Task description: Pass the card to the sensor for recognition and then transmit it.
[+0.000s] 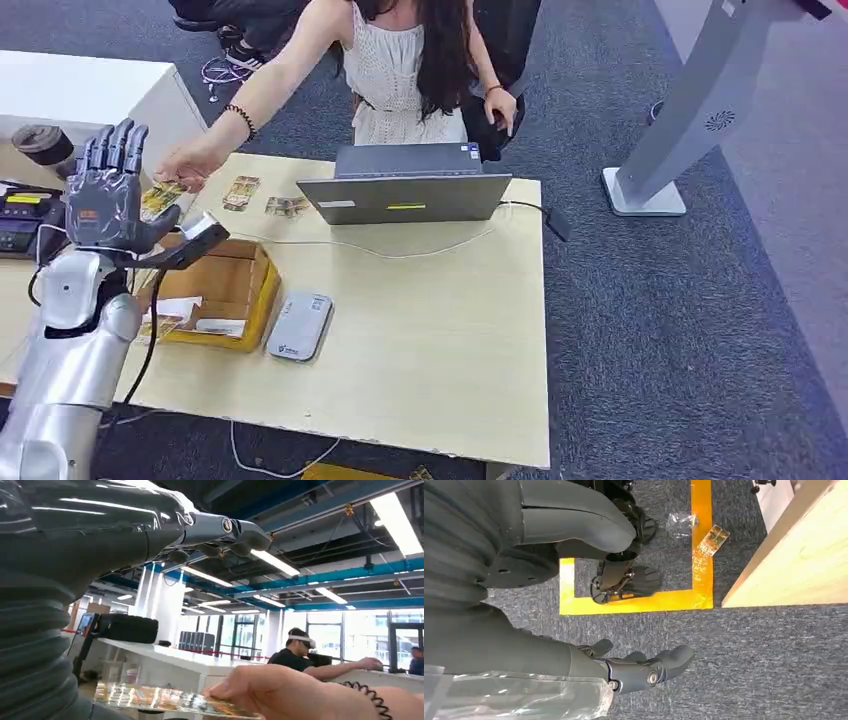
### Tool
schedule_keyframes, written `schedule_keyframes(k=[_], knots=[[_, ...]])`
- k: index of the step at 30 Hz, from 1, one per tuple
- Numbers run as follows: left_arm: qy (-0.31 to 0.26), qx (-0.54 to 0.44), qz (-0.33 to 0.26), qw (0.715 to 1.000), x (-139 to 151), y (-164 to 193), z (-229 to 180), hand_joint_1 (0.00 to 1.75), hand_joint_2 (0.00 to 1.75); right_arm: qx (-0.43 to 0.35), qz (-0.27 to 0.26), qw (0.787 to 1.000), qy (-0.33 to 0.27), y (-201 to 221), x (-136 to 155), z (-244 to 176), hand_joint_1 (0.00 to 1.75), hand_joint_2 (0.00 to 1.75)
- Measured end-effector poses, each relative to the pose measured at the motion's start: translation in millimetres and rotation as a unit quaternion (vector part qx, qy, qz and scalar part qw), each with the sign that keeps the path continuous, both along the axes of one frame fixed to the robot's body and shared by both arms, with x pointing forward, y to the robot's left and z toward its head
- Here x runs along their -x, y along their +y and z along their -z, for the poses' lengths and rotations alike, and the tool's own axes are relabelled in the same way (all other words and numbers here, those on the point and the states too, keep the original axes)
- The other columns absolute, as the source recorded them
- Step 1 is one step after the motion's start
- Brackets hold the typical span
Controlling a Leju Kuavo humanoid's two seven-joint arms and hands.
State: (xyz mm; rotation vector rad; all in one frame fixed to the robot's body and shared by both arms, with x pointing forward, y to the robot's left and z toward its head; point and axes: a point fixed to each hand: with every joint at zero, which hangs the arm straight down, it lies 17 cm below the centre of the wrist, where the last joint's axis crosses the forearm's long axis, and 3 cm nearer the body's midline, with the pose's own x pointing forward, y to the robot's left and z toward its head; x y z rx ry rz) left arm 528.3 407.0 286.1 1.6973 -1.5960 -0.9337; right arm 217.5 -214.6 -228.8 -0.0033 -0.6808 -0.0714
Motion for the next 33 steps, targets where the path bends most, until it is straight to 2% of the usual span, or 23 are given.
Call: schedule_keyframes(k=[12, 13, 14, 33], knots=[[0.013, -0.01, 0.003, 1.0, -3, -4, 10, 0.0, 1.75, 0.0, -0.001, 1.0, -0.001, 1, 0, 0, 0.0, 1.75], [0.013, -0.01, 0.003, 1.0, -3, -5, 11, 0.44, 1.75, 0.0, -0.001, 1.0, -0.001, 1, 0, 0, 0.0, 1.75], [0.014, -0.01, 0.004, 1.0, -3, -5, 11, 1.75, 1.75, 0.0, -0.001, 1.0, -0.002, 1, -1, -1, 0.0, 1.75], [0.031, 0.006, 0.017, 0.999, -5, -13, 23, 1.75, 1.75, -0.002, 0.004, 1.0, -0.004, 0, -1, -1, 0.0, 1.75]])
